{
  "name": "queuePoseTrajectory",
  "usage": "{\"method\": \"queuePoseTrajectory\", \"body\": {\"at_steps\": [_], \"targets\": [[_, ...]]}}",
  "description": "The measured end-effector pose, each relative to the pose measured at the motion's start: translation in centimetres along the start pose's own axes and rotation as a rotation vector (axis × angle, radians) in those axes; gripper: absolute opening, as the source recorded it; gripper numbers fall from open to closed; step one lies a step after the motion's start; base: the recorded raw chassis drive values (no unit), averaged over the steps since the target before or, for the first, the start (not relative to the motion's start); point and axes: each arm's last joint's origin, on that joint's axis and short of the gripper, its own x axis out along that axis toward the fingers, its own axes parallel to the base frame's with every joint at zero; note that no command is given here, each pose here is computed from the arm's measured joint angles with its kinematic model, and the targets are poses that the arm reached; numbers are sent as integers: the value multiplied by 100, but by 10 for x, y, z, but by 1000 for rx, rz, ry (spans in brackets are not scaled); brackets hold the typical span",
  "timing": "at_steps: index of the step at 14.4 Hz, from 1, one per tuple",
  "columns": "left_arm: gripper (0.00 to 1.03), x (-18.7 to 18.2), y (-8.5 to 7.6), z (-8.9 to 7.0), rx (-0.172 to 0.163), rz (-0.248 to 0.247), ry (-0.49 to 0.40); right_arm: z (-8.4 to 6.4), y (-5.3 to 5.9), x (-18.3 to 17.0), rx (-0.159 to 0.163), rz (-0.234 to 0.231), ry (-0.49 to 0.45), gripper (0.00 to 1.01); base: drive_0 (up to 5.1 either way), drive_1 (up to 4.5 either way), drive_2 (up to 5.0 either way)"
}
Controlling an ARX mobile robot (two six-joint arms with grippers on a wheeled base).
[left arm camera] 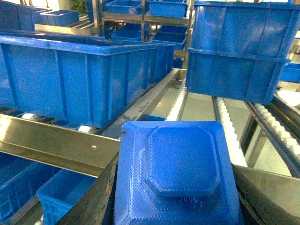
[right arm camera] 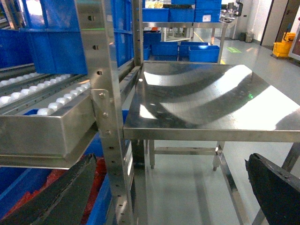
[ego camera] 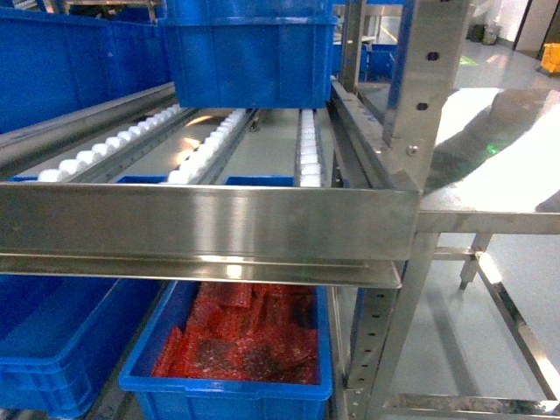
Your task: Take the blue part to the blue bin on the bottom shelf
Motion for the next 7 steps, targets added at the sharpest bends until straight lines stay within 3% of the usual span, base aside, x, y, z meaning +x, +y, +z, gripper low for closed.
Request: {"method": "queuePoseTrajectory", "body": {"at_steps": [7], "targets": [[43,0,0,0,1,0,1,0,0,0,0,0,2,98,-507,239,239]]}}
